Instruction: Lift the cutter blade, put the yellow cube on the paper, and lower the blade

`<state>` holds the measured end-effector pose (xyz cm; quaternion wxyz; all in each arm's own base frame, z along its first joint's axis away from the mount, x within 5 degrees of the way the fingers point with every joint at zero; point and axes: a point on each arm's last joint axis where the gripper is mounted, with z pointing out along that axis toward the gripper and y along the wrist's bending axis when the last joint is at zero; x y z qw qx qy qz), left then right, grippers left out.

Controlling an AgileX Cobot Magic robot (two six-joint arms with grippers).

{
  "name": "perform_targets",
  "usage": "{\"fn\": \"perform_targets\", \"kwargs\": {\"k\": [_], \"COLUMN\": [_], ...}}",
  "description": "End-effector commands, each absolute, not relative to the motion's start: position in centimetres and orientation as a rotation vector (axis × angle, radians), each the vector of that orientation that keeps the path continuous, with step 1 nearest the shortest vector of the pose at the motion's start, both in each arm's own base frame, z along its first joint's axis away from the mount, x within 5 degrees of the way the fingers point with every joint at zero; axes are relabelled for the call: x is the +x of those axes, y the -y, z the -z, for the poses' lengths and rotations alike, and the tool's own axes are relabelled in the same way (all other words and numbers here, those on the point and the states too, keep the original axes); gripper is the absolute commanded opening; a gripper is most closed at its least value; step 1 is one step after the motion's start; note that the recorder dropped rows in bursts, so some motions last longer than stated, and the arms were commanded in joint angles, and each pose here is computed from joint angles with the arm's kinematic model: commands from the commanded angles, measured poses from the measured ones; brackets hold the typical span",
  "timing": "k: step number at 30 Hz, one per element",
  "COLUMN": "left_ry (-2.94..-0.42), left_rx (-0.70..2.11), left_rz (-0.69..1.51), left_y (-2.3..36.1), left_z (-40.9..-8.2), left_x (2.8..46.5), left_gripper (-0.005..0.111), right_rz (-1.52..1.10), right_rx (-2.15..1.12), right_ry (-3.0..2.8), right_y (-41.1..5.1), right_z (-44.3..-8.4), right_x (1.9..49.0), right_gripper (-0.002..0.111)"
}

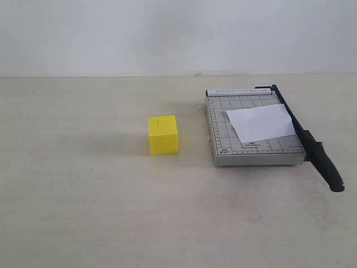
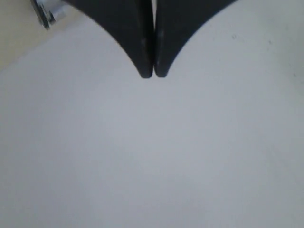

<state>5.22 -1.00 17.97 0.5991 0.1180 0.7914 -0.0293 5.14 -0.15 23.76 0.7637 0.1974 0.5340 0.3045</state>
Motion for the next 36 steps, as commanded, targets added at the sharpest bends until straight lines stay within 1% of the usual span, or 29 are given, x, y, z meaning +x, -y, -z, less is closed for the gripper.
{"fn": "perform_targets", "kwargs": {"k": [1,4,6,7,10,13,16,20,22,24,27,29,34,36], "left_ry": [-1.827,-1.827,-1.827,-1.827,-1.827,-1.827,-1.827,-1.827,-1.827,-1.827,-1.827,-1.827,-1.827,-1.827], "left_rx": [0.268,0.268,0.268,0.268,0.268,0.268,0.268,0.268,0.268,0.268,0.268,0.268,0.268,0.268], "left_rz": [0.069,0.069,0.069,0.069,0.069,0.069,0.069,0.069,0.069,0.069,0.069,0.069,0.069,0.069], "left_y": [1.0,1.0,1.0,1.0,1.0,1.0,1.0,1.0,1.0,1.0,1.0,1.0,1.0,1.0], "left_z": [-18.1,-18.1,-18.1,-18.1,-18.1,-18.1,-18.1,-18.1,-18.1,-18.1,-18.1,-18.1,-18.1,-18.1], "left_x": [5.2,5.2,5.2,5.2,5.2,5.2,5.2,5.2,5.2,5.2,5.2,5.2,5.2,5.2], "left_gripper": [0.004,0.004,0.004,0.004,0.004,0.004,0.004,0.004,0.004,0.004,0.004,0.004,0.004,0.004], "right_rz": [-0.515,-0.337,-0.217,-0.154,-0.080,-0.122,-0.073,-0.010,-0.030,-0.069,-0.042,-0.036,-0.134,-0.177], "right_rx": [0.326,0.206,0.092,0.014,-0.204,-0.353,-0.456,-0.428,-0.400,-0.392,-0.419,-0.400,-0.283,-0.182], "right_ry": [-1.029,-1.241,-1.448,-1.564,-1.896,-2.205,-2.421,-2.516,-2.559,-2.603,-2.641,-2.656,-2.587,-2.446], "right_y": [0.5,-0.1,-0.9,-1.3,-2.6,-3.7,-3.7,-3.3,-3.4,-3.6,-3.5,-3.4,-3.9,-3.7], "right_z": [-26.9,-30.1,-32.0,-32.3,-32.3,-31.8,-30.5,-28.8,-28.1,-27.2,-26.2,-26.0,-26.0,-24.4], "right_x": [4.7,7.4,11.1,13.3,19.2,22.8,25.0,26.4,26.7,27.0,27.5,27.6,26.9,24.5], "right_gripper": [0.000,0.000,0.000,0.000,0.000,0.000,0.000,0.001,0.008,0.021,0.043,0.050,0.050,0.050]}}
